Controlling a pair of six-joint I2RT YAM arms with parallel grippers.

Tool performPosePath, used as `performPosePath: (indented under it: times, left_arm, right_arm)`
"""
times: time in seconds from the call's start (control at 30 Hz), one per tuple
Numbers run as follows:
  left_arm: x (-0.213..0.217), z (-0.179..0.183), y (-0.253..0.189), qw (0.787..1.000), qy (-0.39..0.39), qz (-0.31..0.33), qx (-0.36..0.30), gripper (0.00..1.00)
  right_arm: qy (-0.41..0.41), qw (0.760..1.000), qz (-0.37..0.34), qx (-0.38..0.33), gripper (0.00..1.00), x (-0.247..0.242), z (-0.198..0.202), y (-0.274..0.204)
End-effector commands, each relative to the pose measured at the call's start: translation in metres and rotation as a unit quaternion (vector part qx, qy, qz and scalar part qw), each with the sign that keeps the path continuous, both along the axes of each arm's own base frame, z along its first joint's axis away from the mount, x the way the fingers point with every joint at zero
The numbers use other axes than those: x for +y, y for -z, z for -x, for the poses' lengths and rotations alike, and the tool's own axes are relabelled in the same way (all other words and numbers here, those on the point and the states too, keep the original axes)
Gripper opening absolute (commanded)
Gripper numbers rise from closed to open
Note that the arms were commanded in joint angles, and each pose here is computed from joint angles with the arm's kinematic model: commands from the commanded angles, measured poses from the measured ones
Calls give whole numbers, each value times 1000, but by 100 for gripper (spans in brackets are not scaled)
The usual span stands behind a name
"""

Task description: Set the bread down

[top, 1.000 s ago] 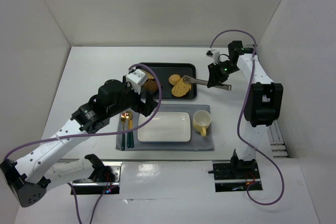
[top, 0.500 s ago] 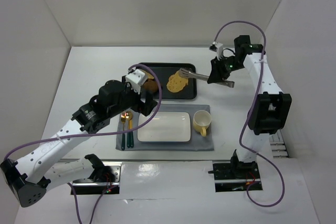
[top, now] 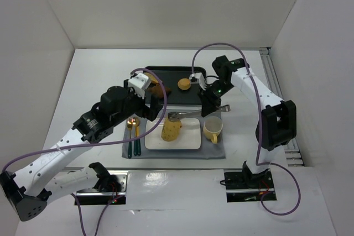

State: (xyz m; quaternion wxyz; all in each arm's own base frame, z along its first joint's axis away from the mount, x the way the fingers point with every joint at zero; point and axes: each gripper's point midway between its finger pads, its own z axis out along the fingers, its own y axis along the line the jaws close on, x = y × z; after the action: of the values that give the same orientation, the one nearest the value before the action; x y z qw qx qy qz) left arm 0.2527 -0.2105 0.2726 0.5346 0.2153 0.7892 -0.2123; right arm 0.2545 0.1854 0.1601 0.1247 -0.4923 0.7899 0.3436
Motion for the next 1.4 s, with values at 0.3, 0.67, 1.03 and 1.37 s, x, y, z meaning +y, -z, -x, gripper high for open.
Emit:
performPosePath:
  times: [0.3,0.67,1.03,1.37]
  left_arm:
    - [4,-5,-19,999,-13,16,-37,100]
    - [4,-5,-19,999,-13,16,-37,100]
    - [5,-6,-17,999,-17,15,-38,100]
    - [6,-7,-17,999,-22,13,-39,100]
  right_arm:
    - [-11,998,61,-16,31,-7,21,7]
    - [-13,997,51,-55,56,-2,11,-8]
    - [57,984,-15,-168,56,-9,-32,-76]
    - [371,879,59,-293,55,-167,-108,-69]
